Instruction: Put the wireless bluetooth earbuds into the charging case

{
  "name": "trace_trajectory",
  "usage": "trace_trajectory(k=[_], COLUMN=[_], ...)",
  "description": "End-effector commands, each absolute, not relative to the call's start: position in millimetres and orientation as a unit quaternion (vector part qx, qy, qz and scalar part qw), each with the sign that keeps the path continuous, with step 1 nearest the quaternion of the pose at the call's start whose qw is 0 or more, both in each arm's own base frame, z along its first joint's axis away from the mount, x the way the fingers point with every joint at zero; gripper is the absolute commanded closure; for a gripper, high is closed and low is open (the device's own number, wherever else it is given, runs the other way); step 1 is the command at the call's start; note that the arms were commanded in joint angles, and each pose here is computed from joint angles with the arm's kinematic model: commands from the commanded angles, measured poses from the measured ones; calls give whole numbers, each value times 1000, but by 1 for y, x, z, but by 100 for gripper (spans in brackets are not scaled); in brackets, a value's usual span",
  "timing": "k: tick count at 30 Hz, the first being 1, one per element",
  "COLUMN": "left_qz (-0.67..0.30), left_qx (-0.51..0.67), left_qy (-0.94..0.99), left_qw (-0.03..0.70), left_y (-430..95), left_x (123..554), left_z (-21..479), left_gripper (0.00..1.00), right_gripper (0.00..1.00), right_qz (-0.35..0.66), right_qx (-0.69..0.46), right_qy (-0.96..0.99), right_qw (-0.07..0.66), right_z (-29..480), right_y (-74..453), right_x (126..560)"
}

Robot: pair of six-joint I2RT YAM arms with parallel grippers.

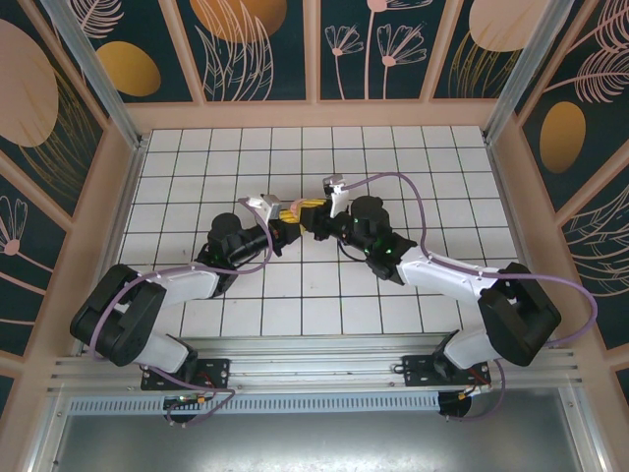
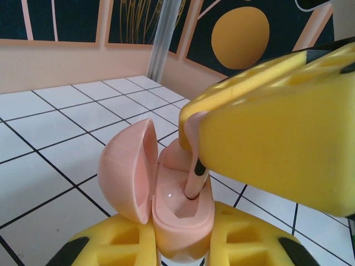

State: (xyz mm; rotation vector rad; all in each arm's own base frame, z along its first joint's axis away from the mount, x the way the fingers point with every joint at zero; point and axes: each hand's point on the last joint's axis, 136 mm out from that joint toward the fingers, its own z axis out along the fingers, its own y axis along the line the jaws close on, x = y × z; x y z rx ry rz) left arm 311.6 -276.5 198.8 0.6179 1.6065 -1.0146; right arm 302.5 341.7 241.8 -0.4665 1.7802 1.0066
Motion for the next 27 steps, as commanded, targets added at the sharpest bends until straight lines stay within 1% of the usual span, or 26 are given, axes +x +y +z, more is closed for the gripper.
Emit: trace_trajectory(k=[1, 8, 12, 18, 21, 27], left_qz=[-429, -412, -411, -409, -403, -392], left_qx=[284, 293, 295, 299, 300, 305], left_qy=[594, 606, 610, 616, 628, 657], left_qw=[618, 613, 610, 603, 594, 567], left_y=[-277, -276, -277, -280, -281, -285], left_x=[311, 312, 313, 316, 320, 328], left_z=[266, 259, 256, 252, 246, 223], left_gripper=[94, 94, 94, 94, 95, 95], right_gripper=[75, 62, 57, 56, 56, 56], right_qz=[378, 395, 411, 427, 426, 403], right_qx=[-202, -205, -206, -204, -194, -159], right_qy=[775, 752, 734, 712, 715, 756], right_qw=[464, 487, 501, 519, 520, 491], right_z=[207, 238, 261, 288, 294, 273], right_y=[335, 333, 330, 320, 312, 287], right_x=[298, 296, 294, 290, 291, 299])
